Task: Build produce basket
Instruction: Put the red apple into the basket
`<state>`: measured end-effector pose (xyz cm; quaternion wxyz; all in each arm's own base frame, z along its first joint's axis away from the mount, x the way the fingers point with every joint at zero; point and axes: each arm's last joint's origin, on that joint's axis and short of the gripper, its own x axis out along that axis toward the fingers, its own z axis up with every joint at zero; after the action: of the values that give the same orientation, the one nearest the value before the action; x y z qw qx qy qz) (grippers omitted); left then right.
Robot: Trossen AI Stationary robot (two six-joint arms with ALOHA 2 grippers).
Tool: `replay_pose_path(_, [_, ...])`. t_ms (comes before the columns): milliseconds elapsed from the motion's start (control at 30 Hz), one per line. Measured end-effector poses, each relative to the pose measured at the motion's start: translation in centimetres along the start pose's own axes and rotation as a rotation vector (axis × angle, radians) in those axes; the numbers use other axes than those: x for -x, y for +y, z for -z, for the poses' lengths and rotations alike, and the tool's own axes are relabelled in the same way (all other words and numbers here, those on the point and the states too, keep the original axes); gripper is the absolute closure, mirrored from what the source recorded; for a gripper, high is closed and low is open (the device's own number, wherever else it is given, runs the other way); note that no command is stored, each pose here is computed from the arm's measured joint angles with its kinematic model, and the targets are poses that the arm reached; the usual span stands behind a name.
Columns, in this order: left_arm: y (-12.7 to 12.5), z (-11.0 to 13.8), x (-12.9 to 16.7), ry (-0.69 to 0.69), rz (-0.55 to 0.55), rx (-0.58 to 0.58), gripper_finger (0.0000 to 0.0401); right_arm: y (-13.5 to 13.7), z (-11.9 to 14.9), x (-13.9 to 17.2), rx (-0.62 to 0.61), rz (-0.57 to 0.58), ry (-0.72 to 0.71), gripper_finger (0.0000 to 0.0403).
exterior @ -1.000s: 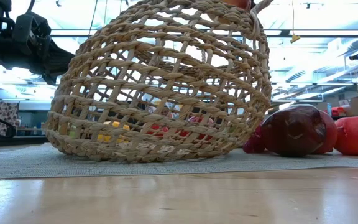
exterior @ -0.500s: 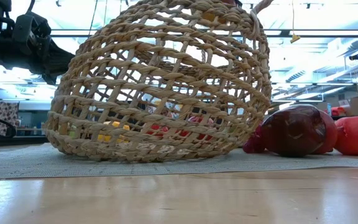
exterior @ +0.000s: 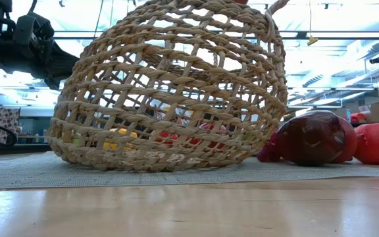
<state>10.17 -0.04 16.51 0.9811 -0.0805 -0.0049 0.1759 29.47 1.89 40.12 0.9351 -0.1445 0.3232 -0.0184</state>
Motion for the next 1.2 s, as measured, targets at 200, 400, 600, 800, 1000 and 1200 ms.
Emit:
replay_pose_path(200, [0.00,0.02,0.00,0.001,0.000,-0.001,0.0361,0.66,0.33,-1.02,-0.022,-0.049,0.050,0.0048])
replay_pose_path(400, [0.00,0.00,0.00,0.000,0.000,0.000,0.0368,0.90,0.45,-0.93,-0.115,-0.059,0.067,0.0048])
replay_pose_path(600, [0.00,0.00,0.00,0.000,0.000,0.000,0.0364,0.98,0.45,-0.90,-0.173,-0.103,0.065,0.0048])
replay_pose_path(800, [0.00,0.01,0.00,0.000,0.000,0.000,0.0362,0.80,0.25,-0.95,-0.260,-0.144,0.043,0.0048])
replay_pose_path(1000, [0.00,0.00,0.00,0.000,0.000,0.000,0.0369,0.55,-0.15,-1.00,-0.325,-0.212,-0.003,0.0048])
replay_pose_path(1200, [0.00,0.00,0.00,0.000,0.000,0.000,0.0363,0.55,-0.15,-1.00,-0.326,-0.211,-0.002,0.0048])
